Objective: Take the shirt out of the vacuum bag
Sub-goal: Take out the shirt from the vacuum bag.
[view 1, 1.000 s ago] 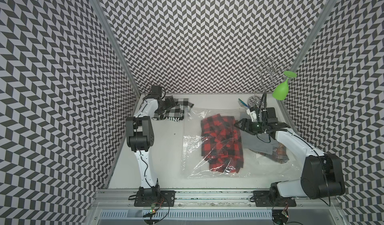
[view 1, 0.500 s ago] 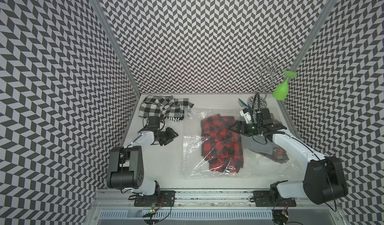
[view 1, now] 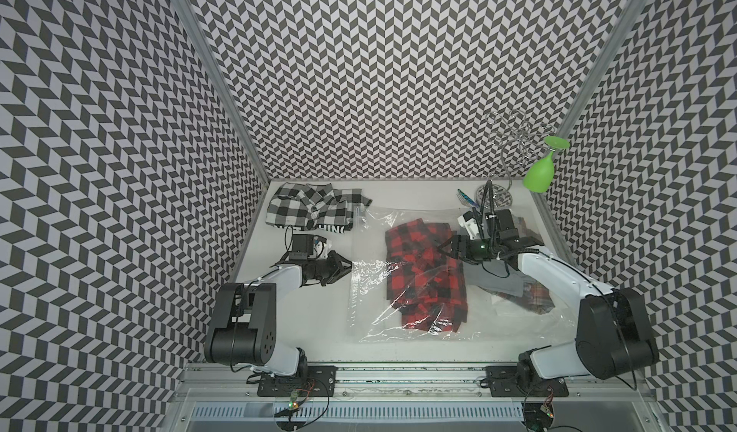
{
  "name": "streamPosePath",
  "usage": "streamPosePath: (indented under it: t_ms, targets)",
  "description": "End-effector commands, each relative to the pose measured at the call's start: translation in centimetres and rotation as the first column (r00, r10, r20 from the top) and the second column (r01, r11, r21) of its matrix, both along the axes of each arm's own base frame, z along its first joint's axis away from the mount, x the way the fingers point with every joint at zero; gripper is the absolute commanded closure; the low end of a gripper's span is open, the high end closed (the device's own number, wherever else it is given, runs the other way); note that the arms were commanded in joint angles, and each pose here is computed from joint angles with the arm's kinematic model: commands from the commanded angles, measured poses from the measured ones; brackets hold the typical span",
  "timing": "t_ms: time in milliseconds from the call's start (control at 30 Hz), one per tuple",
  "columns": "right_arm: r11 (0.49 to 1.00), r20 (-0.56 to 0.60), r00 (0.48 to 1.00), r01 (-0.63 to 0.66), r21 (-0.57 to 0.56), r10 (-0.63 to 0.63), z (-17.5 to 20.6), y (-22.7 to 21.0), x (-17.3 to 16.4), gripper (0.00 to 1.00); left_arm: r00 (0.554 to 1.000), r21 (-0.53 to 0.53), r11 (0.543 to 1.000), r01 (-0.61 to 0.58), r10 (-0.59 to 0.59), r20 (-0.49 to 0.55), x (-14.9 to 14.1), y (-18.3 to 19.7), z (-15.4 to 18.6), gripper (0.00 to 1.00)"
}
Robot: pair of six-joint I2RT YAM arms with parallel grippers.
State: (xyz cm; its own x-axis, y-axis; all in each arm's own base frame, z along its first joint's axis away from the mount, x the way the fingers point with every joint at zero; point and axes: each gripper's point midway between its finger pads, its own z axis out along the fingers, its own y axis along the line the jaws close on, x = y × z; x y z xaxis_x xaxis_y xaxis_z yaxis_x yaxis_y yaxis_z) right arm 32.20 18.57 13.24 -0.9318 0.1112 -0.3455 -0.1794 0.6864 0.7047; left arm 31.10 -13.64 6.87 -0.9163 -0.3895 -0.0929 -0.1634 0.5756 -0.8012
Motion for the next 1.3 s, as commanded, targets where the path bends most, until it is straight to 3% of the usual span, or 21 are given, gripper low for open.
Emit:
streamPosePath:
  t_ms: [0,267,433,667,767,1133,1267]
  targets:
    - [1.000,0.028,1.000,0.004,-0.012,-0.003,-0.8,-0.2,0.8,0.27,0.995,-0.050,0.996,0.071,-0.067,0.068,0.6,-2.1,1.7,0.72]
    - [0.999,0.011,0.999,0.037,-0.006,-0.037,-1.4,-1.5,1.9,0.27,0.968,-0.104,0.965,0.240,-0.231,0.097,-0.3,-6.7,2.4,0.68]
    - [0.998,0.006,0.999,0.053,-0.029,-0.053,-1.7,-2.7,2.6,0.27,0.956,-0.128,0.949,0.288,-0.279,0.087,-0.9,-8.7,1.7,0.63]
    - [0.997,-0.015,0.997,0.071,-0.034,-0.072,-3.1,-3.6,2.6,0.28,0.948,-0.123,0.940,0.318,-0.311,0.073,-1.2,-10.6,0.4,0.36]
    - [0.996,-0.023,0.997,0.077,-0.040,-0.078,-3.6,-3.9,2.4,0.28,0.946,-0.110,0.940,0.324,-0.320,0.052,-1.3,-11.1,-0.8,0.29]
    - [0.995,-0.042,0.995,0.084,-0.049,-0.086,-4.8,-4.5,1.8,0.29,0.952,-0.035,0.952,0.304,-0.303,0.040,0.1,-12.6,-3.2,0.25]
    - [0.995,-0.050,0.994,0.090,-0.050,-0.093,-5.2,-4.6,1.6,0.30,0.948,-0.025,0.949,0.315,-0.313,0.055,0.5,-13.6,-3.2,0.30]
